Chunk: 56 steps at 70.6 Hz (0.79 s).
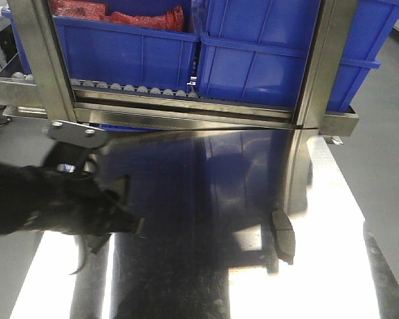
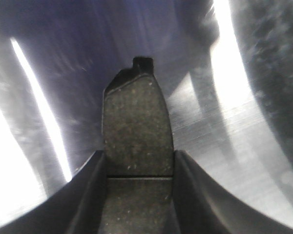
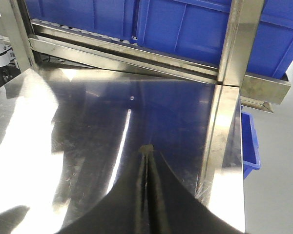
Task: Move and align brake pads A on conveyor
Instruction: 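Lift the grasped brake pad off the steel table with the left gripper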
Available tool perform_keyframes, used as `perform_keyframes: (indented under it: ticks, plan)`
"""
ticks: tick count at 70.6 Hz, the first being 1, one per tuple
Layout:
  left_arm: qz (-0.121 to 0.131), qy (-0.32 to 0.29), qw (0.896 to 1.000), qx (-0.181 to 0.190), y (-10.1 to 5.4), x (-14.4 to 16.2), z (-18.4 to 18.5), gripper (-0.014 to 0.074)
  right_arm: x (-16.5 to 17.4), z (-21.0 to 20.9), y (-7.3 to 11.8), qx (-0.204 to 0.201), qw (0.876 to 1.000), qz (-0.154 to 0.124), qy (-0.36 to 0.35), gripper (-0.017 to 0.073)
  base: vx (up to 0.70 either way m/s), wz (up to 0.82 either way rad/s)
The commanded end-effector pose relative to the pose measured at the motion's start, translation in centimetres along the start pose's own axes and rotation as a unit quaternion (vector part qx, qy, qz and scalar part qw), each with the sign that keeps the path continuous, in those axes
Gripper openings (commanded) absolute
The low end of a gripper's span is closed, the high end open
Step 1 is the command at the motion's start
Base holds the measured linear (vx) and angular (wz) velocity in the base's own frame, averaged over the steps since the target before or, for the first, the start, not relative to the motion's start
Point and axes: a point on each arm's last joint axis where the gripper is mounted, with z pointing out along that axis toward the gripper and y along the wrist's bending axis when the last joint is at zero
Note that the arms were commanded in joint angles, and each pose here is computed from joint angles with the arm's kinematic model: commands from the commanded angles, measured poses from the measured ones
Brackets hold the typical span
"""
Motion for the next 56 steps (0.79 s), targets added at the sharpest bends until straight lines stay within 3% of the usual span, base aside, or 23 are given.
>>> perform_keyframes:
  ticks: [1, 20, 40, 56]
  plan:
    - [0.008, -0.106, 0.994, 0.027, 0.3, -0.1, -4.3, 0.0128, -1.5, -0.3, 0.0, 0.001, 0.999, -0.002, -0.047, -0.0009, 0.0, 0.0]
    - [0.014, -0.198, 0.978, 0.057, 2.1, 5.7, -7.8, 0.0128, -1.5, -0.3, 0.0, 0.001, 0.999, -0.002, -0.047, -0.0009, 0.0, 0.0]
    - [0.016, -0.322, 0.941, 0.102, 3.1, 9.8, -10.3, 0.0128, -1.5, -0.3, 0.0, 0.001, 0.999, -0.002, -0.047, -0.0009, 0.0, 0.0]
    - [0.014, -0.336, 0.936, 0.104, 3.3, 10.3, -11.0, 0.0128, -1.5, -0.3, 0.0, 0.001, 0.999, -0.002, -0.047, -0.0009, 0.0, 0.0]
